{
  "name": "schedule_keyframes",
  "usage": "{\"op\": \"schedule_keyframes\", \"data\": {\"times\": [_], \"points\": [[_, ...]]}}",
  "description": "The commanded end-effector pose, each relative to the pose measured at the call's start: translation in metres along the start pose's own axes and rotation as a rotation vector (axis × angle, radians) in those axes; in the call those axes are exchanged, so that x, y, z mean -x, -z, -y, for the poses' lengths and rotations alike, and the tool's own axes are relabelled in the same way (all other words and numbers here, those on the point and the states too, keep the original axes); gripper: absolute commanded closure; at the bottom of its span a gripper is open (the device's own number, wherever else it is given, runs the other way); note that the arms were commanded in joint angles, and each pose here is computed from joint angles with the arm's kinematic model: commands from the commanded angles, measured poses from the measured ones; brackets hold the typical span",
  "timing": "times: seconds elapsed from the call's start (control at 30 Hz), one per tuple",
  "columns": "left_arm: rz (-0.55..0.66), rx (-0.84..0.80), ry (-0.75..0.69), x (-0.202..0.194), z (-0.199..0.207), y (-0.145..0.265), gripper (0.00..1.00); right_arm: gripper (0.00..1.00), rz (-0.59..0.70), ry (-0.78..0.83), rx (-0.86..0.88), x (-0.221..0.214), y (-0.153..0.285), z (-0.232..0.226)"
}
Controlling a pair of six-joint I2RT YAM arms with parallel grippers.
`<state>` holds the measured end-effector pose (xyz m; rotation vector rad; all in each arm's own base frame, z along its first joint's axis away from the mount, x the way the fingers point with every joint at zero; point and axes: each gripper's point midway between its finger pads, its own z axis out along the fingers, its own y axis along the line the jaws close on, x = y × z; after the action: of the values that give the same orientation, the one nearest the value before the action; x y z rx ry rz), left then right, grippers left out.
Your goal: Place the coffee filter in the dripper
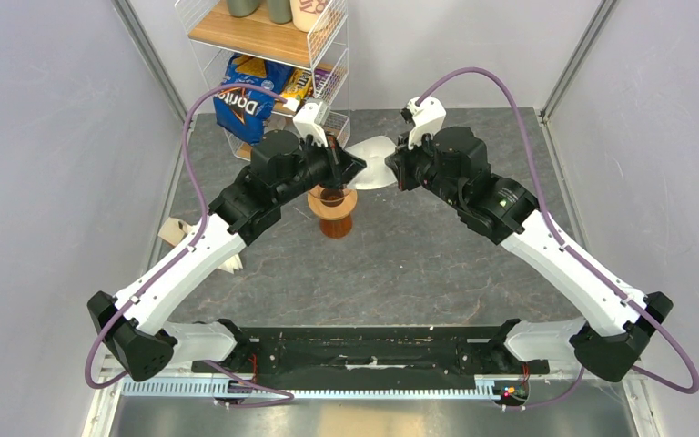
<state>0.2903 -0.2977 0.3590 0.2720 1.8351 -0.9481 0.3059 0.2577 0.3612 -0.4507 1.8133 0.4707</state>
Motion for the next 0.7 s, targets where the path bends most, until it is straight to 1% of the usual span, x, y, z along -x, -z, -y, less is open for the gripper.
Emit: {"op": "schedule_keyframes", "data": {"times": [0.0,0.03,0.07,0.1,0.13,0.17,0.2,0.27,0.3,0.5,0.67], "points": [[0.019,0.030,-0.091,0.006,-0.006,0.004,0.98,1.00,0.101,-0.007,0.064,0.031,0.014,-0.010],[0.020,0.017,-0.088,0.006,-0.003,0.004,0.95,1.00,0.095,-0.011,0.064,0.029,0.012,-0.010],[0.021,0.003,-0.083,0.007,0.000,0.004,0.88,1.00,0.087,-0.013,0.063,0.027,0.011,-0.010],[0.023,-0.001,-0.081,0.007,0.001,0.004,0.76,1.00,0.082,-0.013,0.061,0.026,0.010,-0.010],[0.028,0.003,-0.081,0.008,0.000,0.005,0.67,1.00,0.085,-0.011,0.059,0.027,0.010,-0.010],[0.033,0.014,-0.083,0.009,-0.002,0.006,0.61,1.00,0.086,-0.005,0.058,0.027,0.009,-0.010],[0.043,0.028,-0.085,0.011,-0.004,0.006,0.57,1.00,0.090,-0.001,0.059,0.028,0.010,-0.010],[0.051,0.048,-0.090,0.013,-0.007,0.008,0.43,1.00,0.088,0.008,0.056,0.027,0.010,-0.009],[0.054,0.057,-0.092,0.014,-0.009,0.009,0.40,1.00,0.088,0.012,0.053,0.027,0.011,-0.008],[0.060,0.115,-0.113,0.016,-0.020,0.008,0.40,1.00,0.078,0.038,0.050,0.025,0.010,-0.006],[0.048,0.112,-0.135,0.014,-0.019,0.004,0.46,1.00,0.057,0.049,0.054,0.022,0.008,-0.007]]}}
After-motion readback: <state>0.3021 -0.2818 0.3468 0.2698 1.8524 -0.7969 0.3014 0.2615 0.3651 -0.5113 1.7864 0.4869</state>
